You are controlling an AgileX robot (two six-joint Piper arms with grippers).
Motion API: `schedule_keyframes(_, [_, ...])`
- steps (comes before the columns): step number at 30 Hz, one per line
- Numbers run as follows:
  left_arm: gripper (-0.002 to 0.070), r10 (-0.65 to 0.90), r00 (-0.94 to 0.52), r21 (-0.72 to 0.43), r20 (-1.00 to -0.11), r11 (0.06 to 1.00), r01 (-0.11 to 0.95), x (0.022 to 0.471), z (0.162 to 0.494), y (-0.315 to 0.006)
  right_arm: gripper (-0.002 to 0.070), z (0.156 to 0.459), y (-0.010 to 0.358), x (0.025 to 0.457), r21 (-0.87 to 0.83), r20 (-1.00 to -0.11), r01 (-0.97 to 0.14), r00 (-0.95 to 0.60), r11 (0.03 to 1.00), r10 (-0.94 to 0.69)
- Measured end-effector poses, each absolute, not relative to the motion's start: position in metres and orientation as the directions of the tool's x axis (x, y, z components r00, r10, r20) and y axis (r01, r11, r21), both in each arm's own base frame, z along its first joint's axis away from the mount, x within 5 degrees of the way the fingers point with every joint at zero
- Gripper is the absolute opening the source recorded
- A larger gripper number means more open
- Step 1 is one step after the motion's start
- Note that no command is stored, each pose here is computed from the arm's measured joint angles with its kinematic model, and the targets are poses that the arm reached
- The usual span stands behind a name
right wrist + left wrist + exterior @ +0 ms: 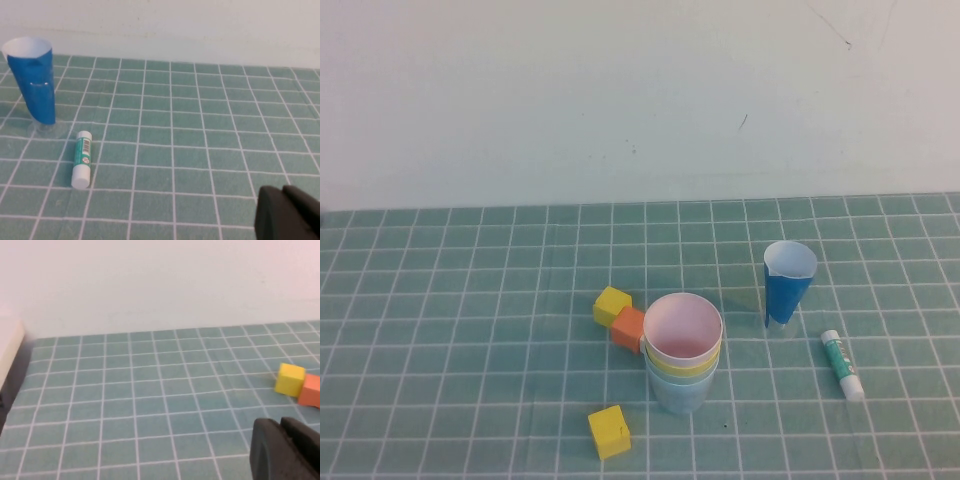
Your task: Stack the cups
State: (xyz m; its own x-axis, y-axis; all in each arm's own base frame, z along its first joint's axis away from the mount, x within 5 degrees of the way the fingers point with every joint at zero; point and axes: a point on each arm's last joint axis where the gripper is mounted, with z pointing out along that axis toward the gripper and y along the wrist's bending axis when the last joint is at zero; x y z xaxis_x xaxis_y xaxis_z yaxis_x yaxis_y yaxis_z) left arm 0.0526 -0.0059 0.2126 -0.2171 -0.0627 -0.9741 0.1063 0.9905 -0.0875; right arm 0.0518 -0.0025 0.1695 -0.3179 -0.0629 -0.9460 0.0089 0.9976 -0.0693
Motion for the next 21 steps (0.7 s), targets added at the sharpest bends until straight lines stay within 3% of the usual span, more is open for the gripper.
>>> schedule_keyframes(5, [-0.0001,-0.092,-0.252,-0.109,-0.963,0.993,0.054,0.053,0.179,-0.004,-0.0001,0.17,-0.003,0.052,-0.072,-0.946,0.009,-0.318,0.997,-0.065])
schedule_keyframes(14, [-0.0002,-0.055,-0.26,-0.069,-0.964,0.997,0.043,0.053,0.177,-0.003,-0.0002,0.17,-0.003,0.052,-0.072,-0.946,0.009,-0.318,0.997,-0.065])
schedule_keyframes(21, [-0.0001,-0.077,-0.256,-0.073,-0.964,0.997,-0.025,0.053,0.177,0.0,-0.0002,0.17,-0.003,0.052,-0.083,-0.945,0.01,-0.318,0.997,-0.076])
